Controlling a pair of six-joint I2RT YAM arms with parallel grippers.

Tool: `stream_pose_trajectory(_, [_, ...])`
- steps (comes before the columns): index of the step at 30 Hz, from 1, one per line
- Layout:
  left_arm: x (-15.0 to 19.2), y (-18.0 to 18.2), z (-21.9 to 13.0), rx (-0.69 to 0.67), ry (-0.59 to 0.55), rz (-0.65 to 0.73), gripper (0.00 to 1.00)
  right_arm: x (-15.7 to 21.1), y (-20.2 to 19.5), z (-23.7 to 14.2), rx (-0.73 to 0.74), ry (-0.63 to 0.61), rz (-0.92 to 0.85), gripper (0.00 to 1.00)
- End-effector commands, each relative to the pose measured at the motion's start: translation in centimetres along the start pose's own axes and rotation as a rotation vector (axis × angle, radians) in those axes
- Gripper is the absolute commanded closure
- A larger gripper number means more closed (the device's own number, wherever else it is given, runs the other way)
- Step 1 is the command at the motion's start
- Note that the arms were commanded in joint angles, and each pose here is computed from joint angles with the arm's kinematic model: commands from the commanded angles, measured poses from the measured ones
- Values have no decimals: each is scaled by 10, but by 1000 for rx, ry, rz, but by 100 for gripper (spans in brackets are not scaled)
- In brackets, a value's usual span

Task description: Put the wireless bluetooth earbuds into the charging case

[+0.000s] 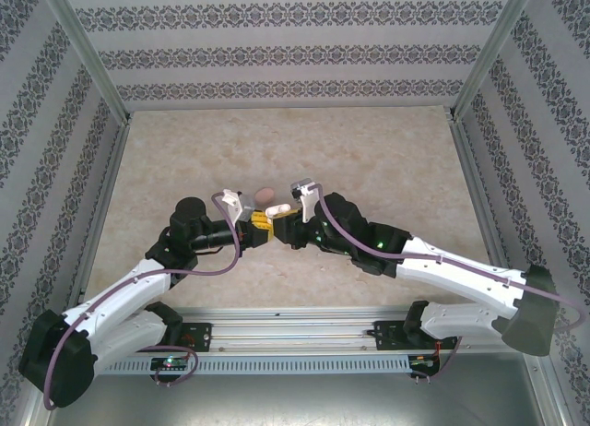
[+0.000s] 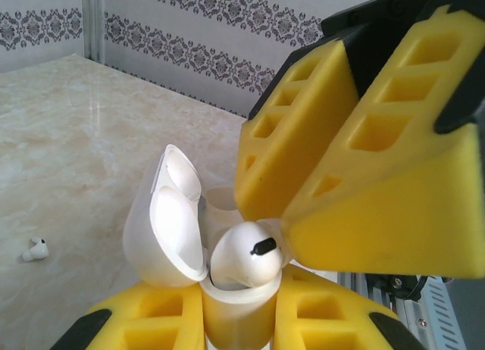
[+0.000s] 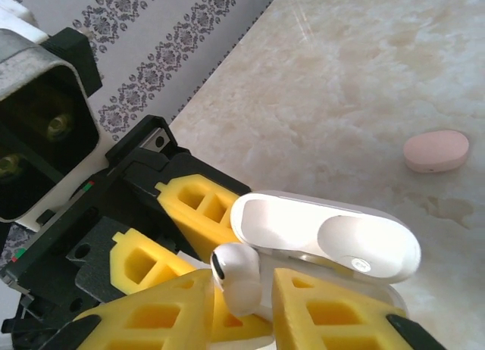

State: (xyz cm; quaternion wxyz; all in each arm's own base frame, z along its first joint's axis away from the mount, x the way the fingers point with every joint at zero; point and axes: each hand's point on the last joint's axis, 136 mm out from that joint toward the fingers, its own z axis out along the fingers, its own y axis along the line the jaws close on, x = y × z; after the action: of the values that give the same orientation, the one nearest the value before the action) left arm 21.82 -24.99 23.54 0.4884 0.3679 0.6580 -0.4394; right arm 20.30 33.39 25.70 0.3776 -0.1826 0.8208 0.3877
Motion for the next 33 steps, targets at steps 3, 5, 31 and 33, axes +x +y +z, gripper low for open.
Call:
stream_pose_trajectory(3, [-33, -13, -6, 29, -99, 95, 96, 20, -31, 1, 135, 84, -3, 71])
stream_pose_trajectory(5, [-32, -13, -6, 27, -95, 95, 96, 18, -28, 2, 127, 88, -5, 69])
stream_pose_trajectory(31, [-12, -7, -1, 23, -47, 103, 95, -13, 31, -8, 27, 86, 57, 85])
stream_pose_trajectory(33, [-12, -7, -1, 23, -46, 104, 95, -16, 33, -8, 35, 77, 46, 86])
